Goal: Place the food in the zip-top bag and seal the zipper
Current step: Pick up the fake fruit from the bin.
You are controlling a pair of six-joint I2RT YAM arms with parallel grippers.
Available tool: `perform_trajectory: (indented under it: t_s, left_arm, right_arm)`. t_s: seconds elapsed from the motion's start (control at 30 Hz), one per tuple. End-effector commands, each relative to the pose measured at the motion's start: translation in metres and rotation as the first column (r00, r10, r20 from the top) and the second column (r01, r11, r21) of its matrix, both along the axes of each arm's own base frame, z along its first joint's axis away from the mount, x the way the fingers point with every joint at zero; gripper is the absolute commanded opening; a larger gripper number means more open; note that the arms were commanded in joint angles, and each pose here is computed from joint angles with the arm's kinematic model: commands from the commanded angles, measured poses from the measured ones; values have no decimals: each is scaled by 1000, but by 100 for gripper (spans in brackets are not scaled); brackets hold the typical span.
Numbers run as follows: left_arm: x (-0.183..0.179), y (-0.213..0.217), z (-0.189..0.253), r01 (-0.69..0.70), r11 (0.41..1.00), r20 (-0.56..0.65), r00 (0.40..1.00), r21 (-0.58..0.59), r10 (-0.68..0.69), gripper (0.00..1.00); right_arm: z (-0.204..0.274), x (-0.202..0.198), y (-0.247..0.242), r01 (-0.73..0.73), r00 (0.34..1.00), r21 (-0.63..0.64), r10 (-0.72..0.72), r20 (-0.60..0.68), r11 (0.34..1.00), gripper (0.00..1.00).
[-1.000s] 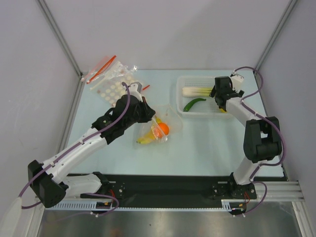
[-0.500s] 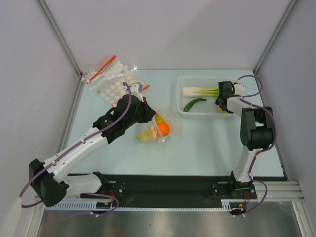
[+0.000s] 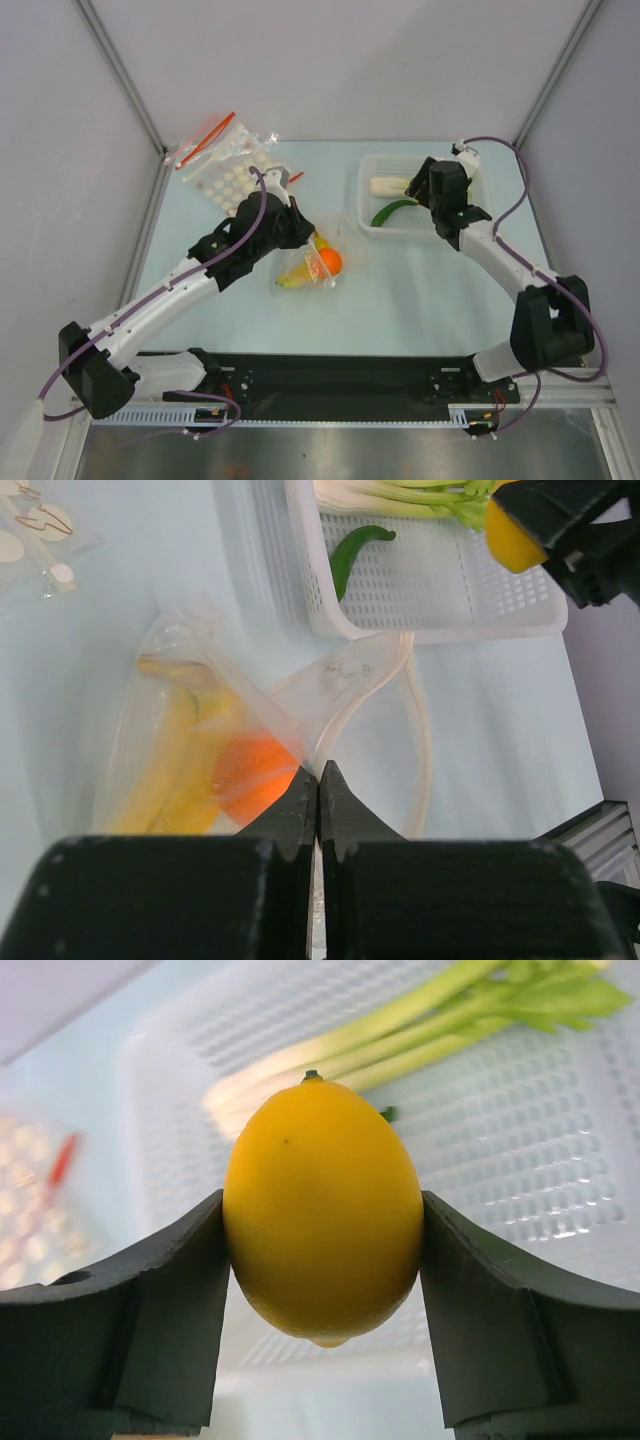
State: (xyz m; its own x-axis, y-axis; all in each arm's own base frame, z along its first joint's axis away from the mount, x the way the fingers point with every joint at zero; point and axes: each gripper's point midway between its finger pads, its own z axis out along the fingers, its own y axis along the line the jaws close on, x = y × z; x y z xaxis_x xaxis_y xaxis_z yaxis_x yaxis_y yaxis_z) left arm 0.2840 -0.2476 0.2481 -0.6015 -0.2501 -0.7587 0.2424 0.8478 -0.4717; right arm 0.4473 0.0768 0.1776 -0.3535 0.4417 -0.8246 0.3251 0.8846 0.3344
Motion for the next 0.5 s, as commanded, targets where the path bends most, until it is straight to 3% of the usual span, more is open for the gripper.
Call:
perform_trajectory:
  t_s: [0.0, 0.2, 0.27, 0.3, 0.33, 0.4, 0.47]
  left_arm:
    - [6, 1, 17, -6, 1000, 55, 998, -21, 7, 0]
    - [7, 0, 18, -5, 1000, 57, 998, -23, 6, 0]
    - [7, 1, 15, -9, 1000, 52, 999, -17, 10, 0]
    - [8, 1, 15, -11, 1000, 54, 998, -15, 12, 0]
    - [8, 1, 15, -12, 1000, 53, 999, -16, 13, 0]
    - [9, 0, 13, -10, 1000, 48, 999, -12, 11, 0]
    - [10, -1, 11, -10, 1000, 44, 999, -7, 10, 0]
  right_arm:
    - [62, -18, 44, -165, 968, 12, 160, 193, 986, 48]
    - [119, -84, 93, -317, 892, -23, 307, 332, 948, 47]
    - [107, -109, 109, -403, 850, -66, 400, 342, 913, 47]
    - [135, -125, 119, -482, 765, -67, 457, 453, 874, 47]
    - [109, -137, 122, -529, 734, -105, 516, 441, 842, 47]
    - [133, -155, 126, -580, 627, -106, 526, 575, 808, 46]
    - [129, -167, 135, -637, 564, -123, 569, 599, 761, 43]
